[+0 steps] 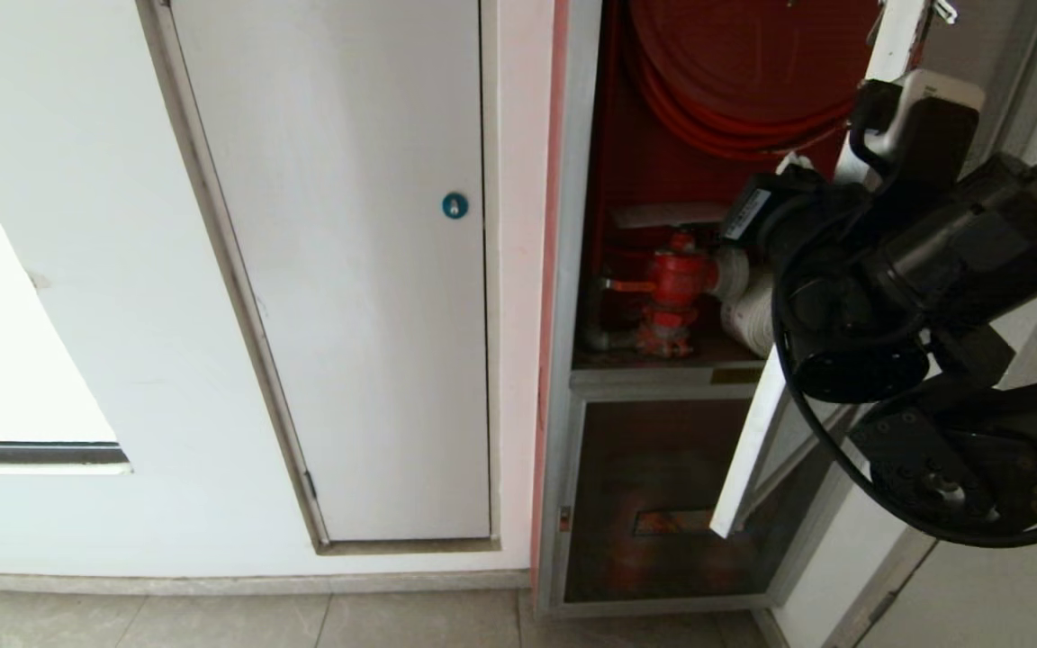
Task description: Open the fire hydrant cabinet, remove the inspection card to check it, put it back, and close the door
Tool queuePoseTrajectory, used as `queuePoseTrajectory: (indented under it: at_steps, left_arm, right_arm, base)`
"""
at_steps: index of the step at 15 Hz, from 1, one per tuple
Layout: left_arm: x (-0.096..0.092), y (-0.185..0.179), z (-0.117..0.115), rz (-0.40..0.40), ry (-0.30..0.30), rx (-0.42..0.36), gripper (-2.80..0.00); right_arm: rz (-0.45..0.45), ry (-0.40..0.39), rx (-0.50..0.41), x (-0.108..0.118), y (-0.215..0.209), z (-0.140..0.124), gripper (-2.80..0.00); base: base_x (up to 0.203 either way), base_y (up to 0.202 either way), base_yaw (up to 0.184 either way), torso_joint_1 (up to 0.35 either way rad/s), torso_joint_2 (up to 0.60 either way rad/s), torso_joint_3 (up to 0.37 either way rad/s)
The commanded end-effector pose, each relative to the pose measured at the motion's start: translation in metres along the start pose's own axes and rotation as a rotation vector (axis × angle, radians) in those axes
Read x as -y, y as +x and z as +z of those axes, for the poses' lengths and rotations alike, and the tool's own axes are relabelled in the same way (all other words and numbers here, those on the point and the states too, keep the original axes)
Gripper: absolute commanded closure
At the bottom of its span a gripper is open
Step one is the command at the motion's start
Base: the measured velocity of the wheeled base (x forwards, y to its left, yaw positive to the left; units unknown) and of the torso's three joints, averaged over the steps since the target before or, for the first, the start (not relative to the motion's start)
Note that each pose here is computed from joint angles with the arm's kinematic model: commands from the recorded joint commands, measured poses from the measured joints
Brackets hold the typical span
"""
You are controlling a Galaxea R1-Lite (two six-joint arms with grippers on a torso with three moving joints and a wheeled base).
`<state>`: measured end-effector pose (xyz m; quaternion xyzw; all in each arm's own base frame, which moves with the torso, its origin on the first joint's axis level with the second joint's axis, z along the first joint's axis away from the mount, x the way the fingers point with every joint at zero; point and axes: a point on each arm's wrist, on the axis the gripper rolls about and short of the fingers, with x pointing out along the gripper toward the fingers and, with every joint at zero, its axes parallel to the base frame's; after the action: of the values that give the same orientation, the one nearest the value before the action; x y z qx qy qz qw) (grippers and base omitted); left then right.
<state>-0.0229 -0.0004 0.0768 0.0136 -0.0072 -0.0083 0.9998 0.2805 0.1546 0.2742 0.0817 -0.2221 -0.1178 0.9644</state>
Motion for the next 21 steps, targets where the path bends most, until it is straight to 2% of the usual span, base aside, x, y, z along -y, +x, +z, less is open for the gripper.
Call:
queuePoseTrajectory:
  at_steps: [1, 7, 21]
  left_arm:
    - [0.0, 0.0, -0.002, 0.0, 0.0, -0.006, 0.0]
    - [0.0, 0.001, -0.002, 0.0, 0.0, -0.007, 0.0]
    - [0.0, 0.0, -0.002, 0.0, 0.0, -0.006, 0.0]
  right_arm:
    - [-0.007, 0.017, 0.019, 0.007, -0.005, 0.013, 0.0]
    - [-0.026, 0.049, 0.048, 0.026, -0.018, 0.043, 0.0]
    - [-0.056, 0.074, 0.091, 0.06, -0.041, 0.079, 0.0]
  base:
    - [0.0, 0.0, 0.0, 0.0, 0.0, 0.0]
    - [0.0, 0.0, 0.0, 0.0, 0.0, 0.0]
    - [0.0, 0.0, 0.0, 0.0, 0.0, 0.0]
